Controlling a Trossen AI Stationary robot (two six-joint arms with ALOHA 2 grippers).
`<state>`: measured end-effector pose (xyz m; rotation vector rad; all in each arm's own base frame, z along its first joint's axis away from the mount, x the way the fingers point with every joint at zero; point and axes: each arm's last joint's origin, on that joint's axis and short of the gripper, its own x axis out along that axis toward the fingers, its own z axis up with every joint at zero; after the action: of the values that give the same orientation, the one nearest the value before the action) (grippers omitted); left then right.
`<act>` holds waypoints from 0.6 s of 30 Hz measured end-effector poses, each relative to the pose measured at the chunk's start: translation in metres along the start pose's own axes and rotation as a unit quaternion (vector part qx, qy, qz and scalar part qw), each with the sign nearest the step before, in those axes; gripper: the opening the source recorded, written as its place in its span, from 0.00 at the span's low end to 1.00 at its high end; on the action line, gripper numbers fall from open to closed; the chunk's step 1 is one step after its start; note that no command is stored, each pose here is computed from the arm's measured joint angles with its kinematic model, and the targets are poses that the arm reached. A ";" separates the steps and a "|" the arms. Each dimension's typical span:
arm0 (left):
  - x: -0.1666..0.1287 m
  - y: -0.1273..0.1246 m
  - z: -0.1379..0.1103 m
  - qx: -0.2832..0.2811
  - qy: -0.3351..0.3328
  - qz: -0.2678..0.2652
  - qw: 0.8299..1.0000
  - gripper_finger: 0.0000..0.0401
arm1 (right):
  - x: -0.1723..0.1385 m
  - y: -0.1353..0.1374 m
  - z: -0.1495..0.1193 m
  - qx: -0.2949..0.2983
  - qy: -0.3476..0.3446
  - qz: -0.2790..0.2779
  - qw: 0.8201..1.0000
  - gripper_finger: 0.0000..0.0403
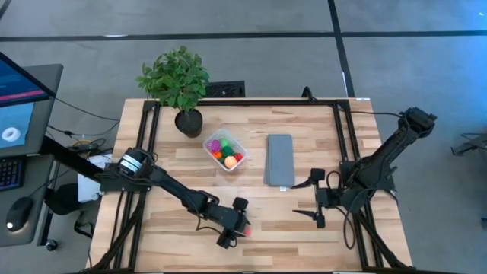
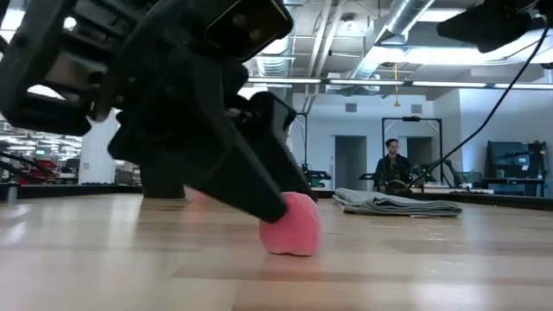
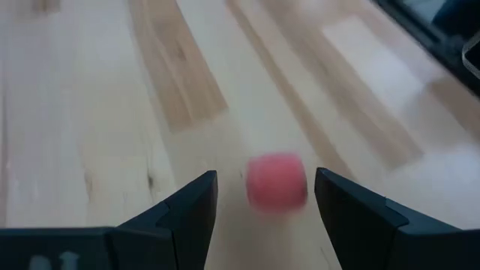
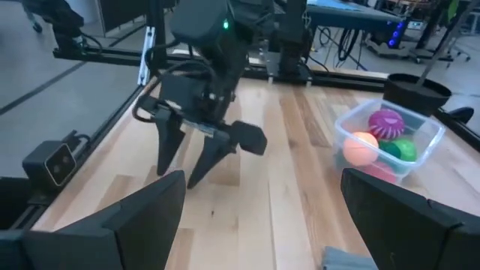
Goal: Pick and placing Produce into tupperware
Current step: Put the pink peach into the transparent bin
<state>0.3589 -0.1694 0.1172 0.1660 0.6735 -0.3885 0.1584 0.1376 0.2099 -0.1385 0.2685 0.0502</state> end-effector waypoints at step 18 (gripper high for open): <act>0.004 0.004 0.002 -0.011 -0.006 -0.043 0.999 0.53 | 0.000 0.001 0.000 0.001 -0.001 0.001 1.000 0.94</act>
<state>0.3641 -0.1677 0.1162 0.1144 0.6733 -0.4647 0.1581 0.1381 0.2102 -0.1366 0.2671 0.0521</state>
